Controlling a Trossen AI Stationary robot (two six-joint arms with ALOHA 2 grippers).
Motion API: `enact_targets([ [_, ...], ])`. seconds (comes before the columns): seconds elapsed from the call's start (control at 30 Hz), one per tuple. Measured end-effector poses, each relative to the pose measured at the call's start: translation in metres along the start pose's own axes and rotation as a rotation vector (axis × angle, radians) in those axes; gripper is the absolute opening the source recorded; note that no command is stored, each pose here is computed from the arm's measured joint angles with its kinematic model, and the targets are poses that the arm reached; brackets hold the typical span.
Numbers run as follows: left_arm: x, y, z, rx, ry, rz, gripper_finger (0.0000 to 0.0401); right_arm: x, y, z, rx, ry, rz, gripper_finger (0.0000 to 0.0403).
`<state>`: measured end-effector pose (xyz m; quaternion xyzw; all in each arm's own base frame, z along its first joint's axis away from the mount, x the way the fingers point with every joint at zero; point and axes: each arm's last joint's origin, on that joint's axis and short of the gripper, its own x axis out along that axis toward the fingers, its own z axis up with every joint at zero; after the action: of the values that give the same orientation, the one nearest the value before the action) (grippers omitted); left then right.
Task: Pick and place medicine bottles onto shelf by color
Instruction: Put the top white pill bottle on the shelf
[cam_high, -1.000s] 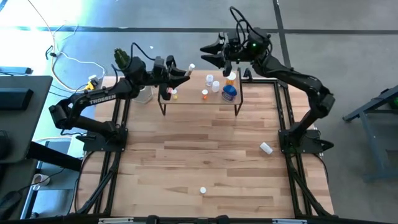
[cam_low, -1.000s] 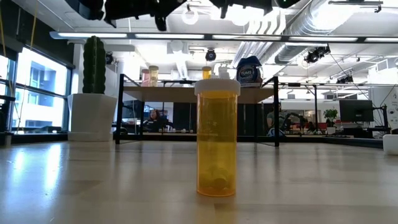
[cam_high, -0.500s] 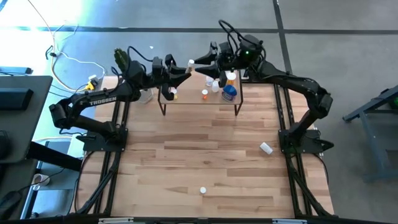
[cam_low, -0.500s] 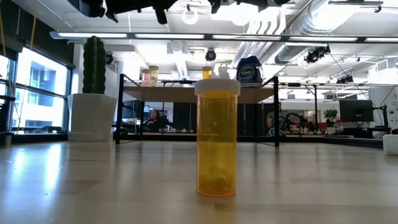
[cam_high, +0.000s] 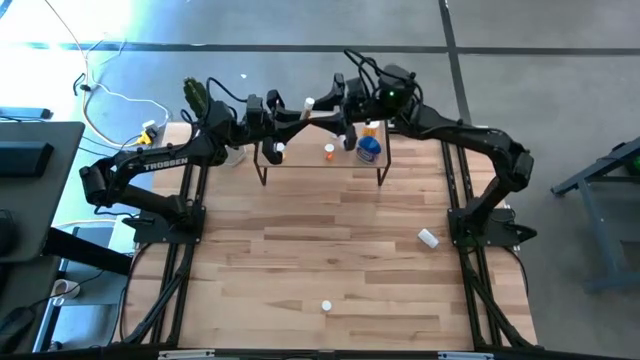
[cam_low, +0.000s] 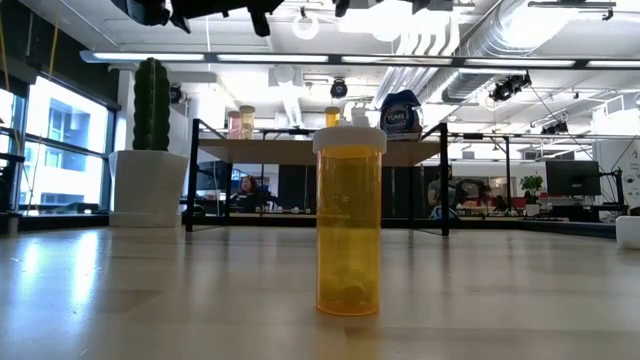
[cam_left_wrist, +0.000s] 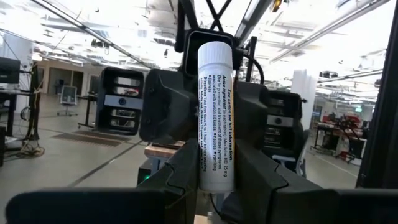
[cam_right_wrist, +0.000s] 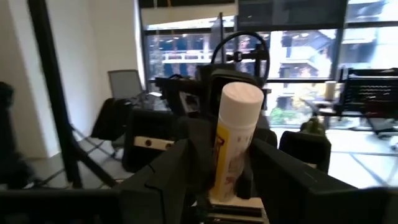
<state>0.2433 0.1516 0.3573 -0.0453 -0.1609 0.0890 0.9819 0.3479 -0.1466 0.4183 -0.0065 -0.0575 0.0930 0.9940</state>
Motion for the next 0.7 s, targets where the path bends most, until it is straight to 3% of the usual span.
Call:
enact_targets([
  [0.43, 0.0001, -0.0004, -0.0002, -0.001, 0.001, -0.002, 0.0074, 0.0068, 0.0065, -0.0014, -0.005, 0.002, -0.119, 0.0160],
  [0.7, 0.0012, 0.0003, -0.0034, 0.009, 0.018, 0.001, 0.0074, 0.0068, 0.0065, -0.0018, 0.051, 0.002, -0.121, 0.0101],
])
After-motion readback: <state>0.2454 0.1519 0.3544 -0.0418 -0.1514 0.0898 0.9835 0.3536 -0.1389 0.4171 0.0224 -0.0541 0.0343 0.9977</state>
